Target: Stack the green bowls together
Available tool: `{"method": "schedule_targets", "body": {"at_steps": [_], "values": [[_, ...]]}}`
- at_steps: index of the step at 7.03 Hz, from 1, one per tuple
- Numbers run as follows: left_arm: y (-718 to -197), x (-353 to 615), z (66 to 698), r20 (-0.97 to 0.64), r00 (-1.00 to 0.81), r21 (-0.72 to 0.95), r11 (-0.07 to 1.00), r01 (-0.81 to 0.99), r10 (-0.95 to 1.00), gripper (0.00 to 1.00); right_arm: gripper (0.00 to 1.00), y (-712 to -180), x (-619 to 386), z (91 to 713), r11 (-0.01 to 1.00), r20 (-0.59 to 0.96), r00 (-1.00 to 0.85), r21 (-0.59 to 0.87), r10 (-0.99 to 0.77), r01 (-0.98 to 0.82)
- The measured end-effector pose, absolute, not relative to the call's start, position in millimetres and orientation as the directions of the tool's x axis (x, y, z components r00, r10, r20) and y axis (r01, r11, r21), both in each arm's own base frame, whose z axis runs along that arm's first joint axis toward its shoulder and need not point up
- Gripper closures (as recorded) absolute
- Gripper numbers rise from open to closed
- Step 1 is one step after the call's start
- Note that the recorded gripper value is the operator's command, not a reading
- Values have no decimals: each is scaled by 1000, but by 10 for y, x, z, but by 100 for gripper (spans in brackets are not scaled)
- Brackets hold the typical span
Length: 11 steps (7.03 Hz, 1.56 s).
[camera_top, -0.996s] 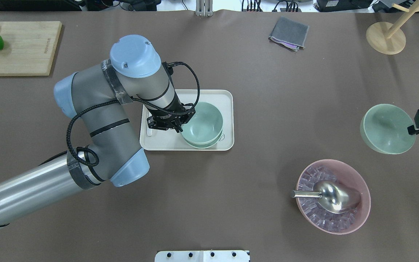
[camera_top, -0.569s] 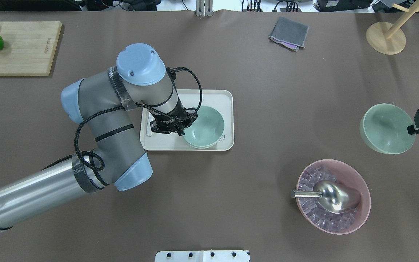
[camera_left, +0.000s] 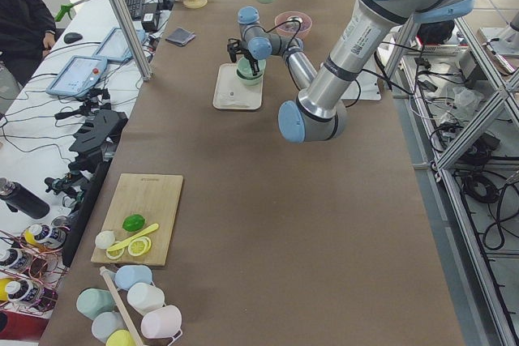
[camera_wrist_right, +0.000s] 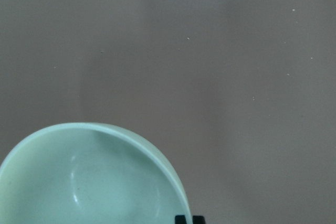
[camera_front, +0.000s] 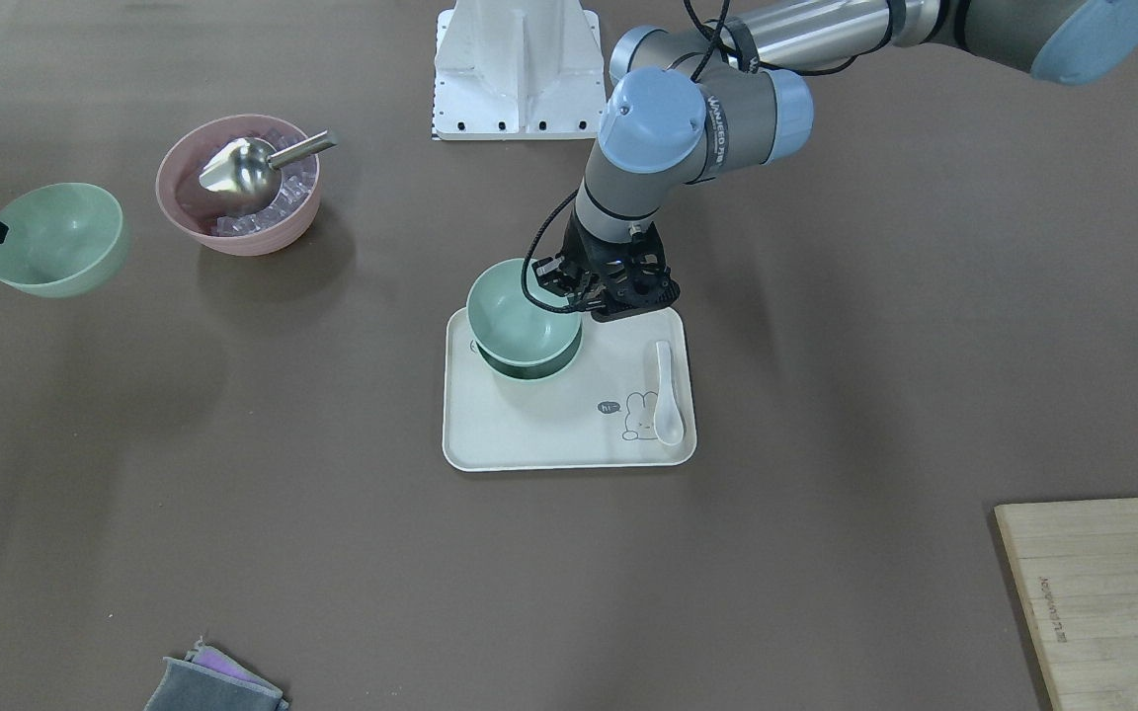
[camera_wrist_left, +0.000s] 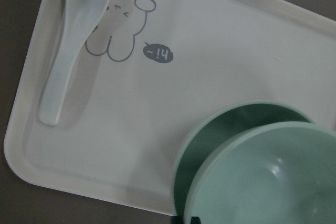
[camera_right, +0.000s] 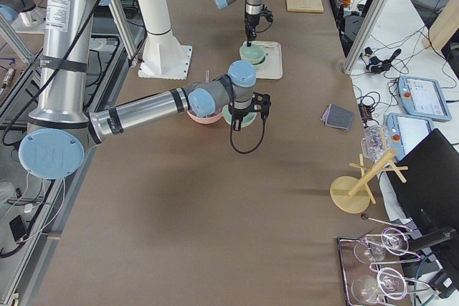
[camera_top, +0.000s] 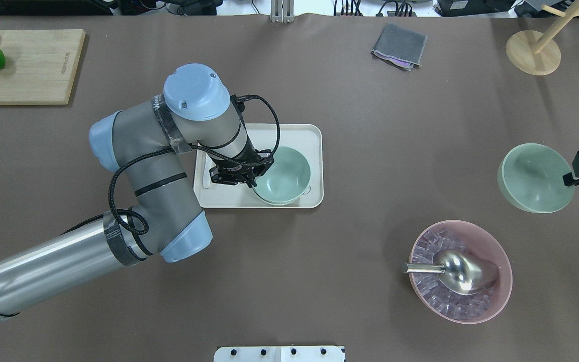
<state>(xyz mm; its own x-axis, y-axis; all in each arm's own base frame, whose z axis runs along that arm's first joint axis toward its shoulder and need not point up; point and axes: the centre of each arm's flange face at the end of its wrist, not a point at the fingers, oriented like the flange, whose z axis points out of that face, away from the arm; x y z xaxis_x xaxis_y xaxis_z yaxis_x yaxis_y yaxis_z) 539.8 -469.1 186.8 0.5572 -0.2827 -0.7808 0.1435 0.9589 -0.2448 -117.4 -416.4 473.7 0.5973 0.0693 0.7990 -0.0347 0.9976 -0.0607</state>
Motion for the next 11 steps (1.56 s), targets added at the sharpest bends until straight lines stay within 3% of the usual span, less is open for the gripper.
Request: {"method": "schedule_targets", "body": {"at_steps": [11], "values": [[-4781,5506,1957,-772,569,-238,958,157,-285,100,100,-4159,-1172,4739,997,799,597,-63,71,-34]]}}
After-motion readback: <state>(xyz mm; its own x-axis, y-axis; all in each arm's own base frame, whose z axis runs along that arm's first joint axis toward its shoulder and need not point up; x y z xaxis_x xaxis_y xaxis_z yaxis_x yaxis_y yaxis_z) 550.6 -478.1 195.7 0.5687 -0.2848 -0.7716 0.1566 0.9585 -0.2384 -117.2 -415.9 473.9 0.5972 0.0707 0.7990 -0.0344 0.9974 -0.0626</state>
